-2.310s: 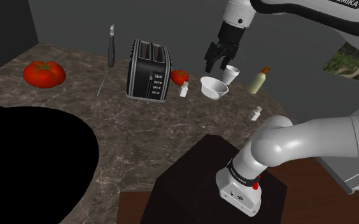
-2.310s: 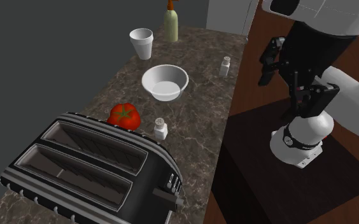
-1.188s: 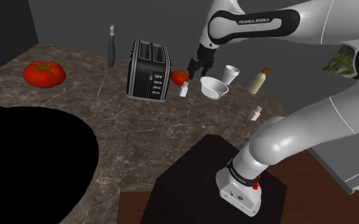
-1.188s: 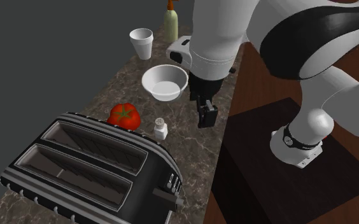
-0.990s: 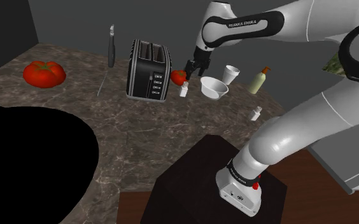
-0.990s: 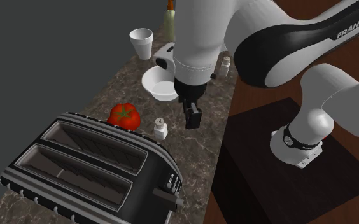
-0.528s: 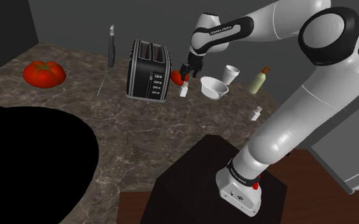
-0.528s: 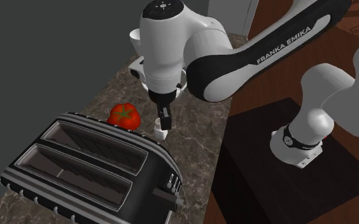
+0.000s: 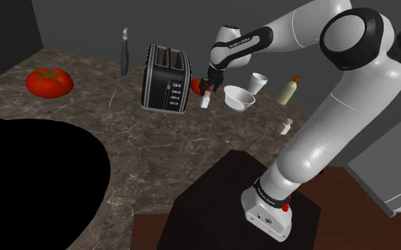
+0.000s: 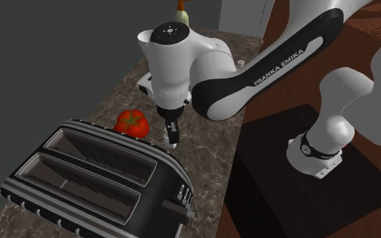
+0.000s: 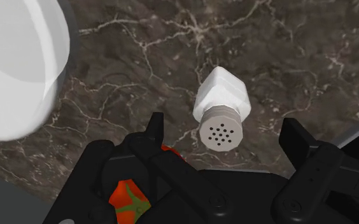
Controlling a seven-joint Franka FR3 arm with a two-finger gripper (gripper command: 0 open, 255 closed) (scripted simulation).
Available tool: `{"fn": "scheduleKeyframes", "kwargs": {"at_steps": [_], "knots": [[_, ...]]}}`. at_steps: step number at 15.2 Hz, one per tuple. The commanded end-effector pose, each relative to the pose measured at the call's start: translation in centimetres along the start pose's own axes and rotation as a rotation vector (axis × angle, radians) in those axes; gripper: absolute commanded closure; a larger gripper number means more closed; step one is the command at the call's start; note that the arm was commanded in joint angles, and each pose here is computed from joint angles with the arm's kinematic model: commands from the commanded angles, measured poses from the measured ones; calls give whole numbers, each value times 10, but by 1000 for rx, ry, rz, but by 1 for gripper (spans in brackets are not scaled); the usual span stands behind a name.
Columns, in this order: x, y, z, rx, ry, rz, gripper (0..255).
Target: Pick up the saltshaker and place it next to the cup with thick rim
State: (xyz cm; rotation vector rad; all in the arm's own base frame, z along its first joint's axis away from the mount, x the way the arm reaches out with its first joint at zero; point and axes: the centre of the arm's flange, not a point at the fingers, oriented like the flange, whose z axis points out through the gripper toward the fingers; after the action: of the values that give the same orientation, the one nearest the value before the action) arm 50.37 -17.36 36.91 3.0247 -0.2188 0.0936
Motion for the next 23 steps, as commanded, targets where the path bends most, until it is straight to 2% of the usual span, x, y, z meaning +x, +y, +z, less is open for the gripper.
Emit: {"fn": "scheduleKeyframes", "kwargs": {"at_steps": [1, 7, 8, 17, 23], "knots": [[1, 0, 5, 0, 1, 0, 0], [1, 0, 5, 0, 0, 0, 0], [1, 0, 5, 0, 0, 0, 255], [1, 0, 5, 0, 1, 0, 255], [3, 3, -26, 0, 1, 0, 255]]}}
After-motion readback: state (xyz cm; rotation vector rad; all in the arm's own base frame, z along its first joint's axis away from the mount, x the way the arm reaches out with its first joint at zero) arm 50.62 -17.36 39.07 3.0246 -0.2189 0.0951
